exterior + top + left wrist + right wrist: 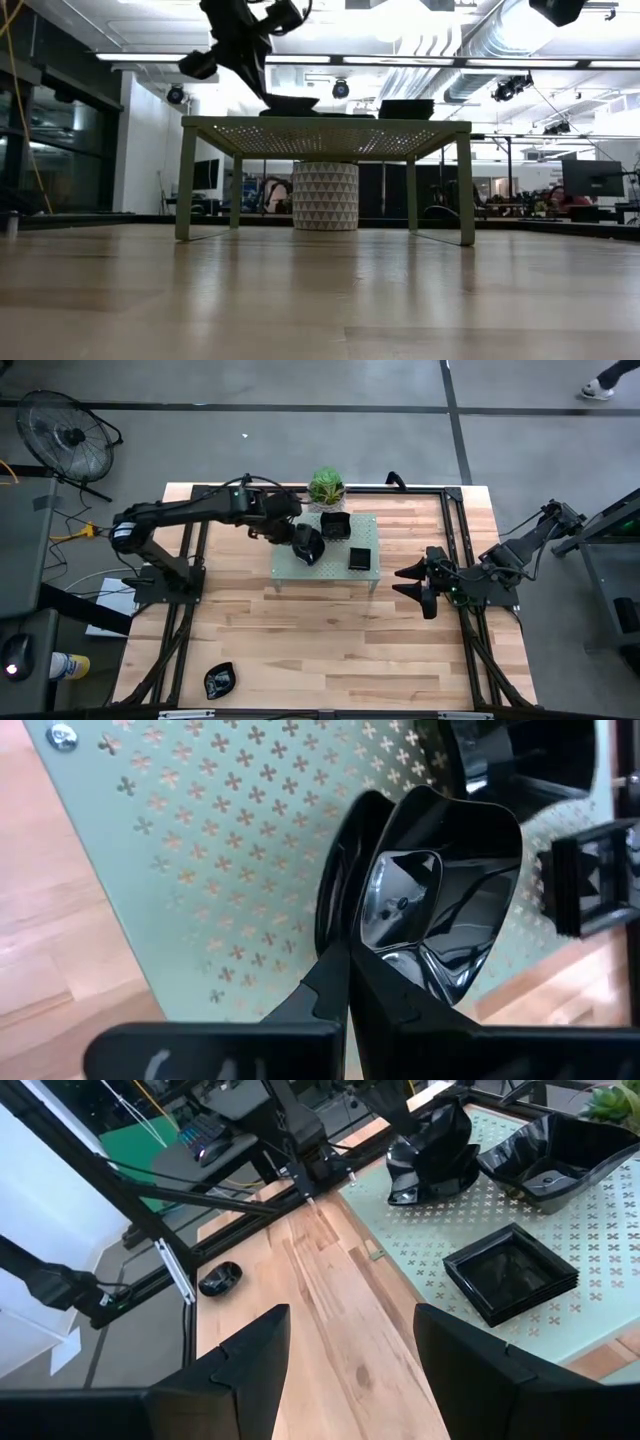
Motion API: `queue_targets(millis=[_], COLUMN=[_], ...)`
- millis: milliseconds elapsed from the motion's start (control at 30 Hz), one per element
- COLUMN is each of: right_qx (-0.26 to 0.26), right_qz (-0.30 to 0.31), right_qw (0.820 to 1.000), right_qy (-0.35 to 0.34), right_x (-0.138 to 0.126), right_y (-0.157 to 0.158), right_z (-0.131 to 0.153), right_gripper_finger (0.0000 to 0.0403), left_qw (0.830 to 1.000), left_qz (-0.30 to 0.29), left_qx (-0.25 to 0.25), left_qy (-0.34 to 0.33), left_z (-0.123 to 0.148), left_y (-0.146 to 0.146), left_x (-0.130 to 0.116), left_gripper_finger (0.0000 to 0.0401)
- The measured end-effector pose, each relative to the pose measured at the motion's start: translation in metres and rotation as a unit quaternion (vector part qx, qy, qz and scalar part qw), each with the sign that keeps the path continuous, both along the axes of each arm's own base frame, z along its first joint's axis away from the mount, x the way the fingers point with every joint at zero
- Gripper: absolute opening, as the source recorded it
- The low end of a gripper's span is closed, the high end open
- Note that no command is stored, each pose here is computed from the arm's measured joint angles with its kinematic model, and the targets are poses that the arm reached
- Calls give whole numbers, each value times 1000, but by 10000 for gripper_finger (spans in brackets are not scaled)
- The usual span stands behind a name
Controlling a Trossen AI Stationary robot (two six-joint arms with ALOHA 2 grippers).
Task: Pick & Place Mini shaped plates
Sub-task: Stack the black leaf plate on the other black leaf plate on the shelf
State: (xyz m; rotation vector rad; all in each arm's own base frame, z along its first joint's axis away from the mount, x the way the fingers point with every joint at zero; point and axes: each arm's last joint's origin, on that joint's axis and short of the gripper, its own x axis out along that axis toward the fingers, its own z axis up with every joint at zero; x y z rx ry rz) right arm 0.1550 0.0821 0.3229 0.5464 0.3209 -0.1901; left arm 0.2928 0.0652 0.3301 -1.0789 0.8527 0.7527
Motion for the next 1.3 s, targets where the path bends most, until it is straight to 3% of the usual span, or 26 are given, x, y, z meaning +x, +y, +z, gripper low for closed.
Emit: queue_targets(millis=[1300], right_qx=[-12], right_qz=[5], right_qw=[1000], right_qy=[2], right_x=[0], right_y=[0], right_z=[0], right_gripper_finger=[209], left_qw=[999], left_qz=[11], left_qx=[5], left_qy=[45], left_z=[-18], left_y=[4], left_x=[10], left_gripper_finger=[0])
